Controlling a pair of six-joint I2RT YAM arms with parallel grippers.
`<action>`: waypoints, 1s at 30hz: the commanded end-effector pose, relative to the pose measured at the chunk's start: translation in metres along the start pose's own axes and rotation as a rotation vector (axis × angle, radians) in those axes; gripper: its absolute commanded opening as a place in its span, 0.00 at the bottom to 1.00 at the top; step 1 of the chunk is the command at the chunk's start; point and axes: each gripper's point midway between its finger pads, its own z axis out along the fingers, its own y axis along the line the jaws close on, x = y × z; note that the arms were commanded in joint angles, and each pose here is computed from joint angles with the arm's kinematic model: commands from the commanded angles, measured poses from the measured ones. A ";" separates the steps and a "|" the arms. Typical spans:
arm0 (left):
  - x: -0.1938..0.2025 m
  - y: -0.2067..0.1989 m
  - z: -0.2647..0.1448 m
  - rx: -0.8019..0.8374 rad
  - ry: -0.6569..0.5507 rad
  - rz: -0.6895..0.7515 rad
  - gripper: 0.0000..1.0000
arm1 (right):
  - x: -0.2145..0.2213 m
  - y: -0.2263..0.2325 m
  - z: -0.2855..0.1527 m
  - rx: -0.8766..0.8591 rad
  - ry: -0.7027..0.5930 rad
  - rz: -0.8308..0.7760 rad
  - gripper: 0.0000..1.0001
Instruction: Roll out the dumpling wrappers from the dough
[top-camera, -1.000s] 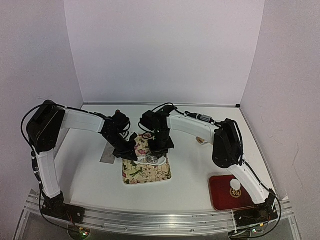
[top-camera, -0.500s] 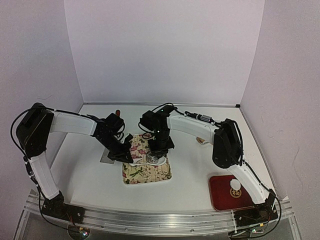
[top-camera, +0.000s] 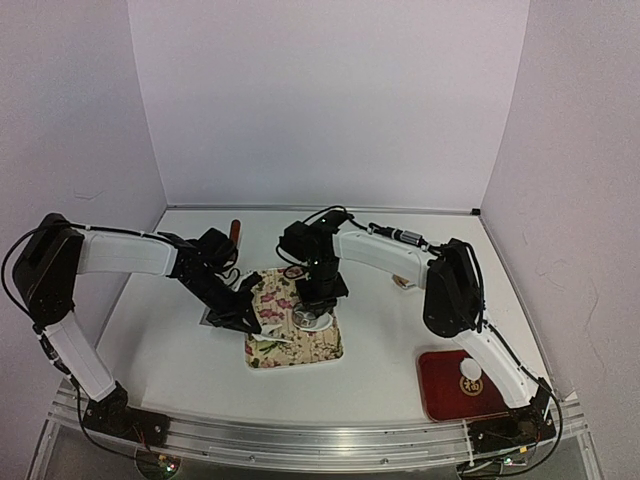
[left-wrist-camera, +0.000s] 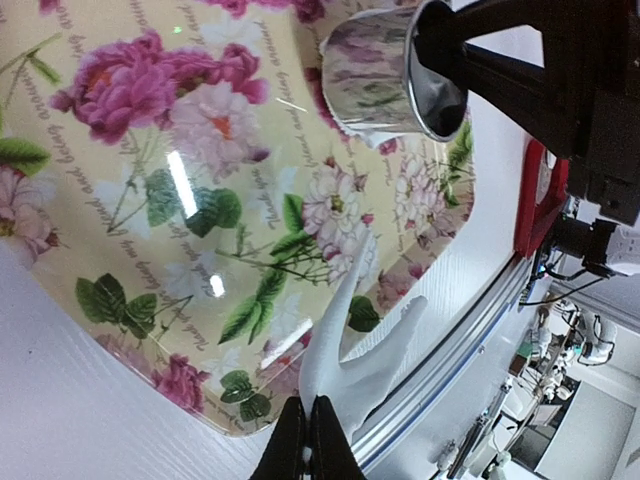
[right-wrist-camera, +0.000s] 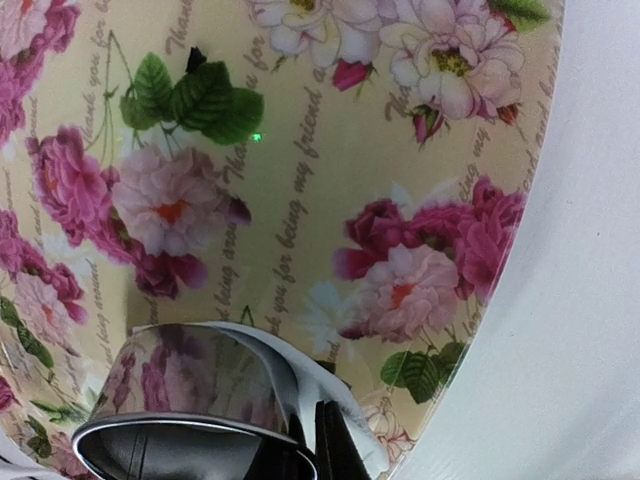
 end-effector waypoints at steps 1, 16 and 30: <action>-0.006 -0.024 -0.003 0.117 0.006 0.076 0.04 | 0.033 -0.024 0.051 0.098 0.169 -0.010 0.12; -0.026 -0.018 -0.009 0.002 -0.050 0.123 0.54 | -0.014 0.018 -0.053 -0.222 -0.053 0.056 0.42; -0.097 -0.067 -0.008 -0.233 -0.218 0.431 1.00 | -0.013 -0.036 -0.088 -0.271 -0.112 0.259 0.64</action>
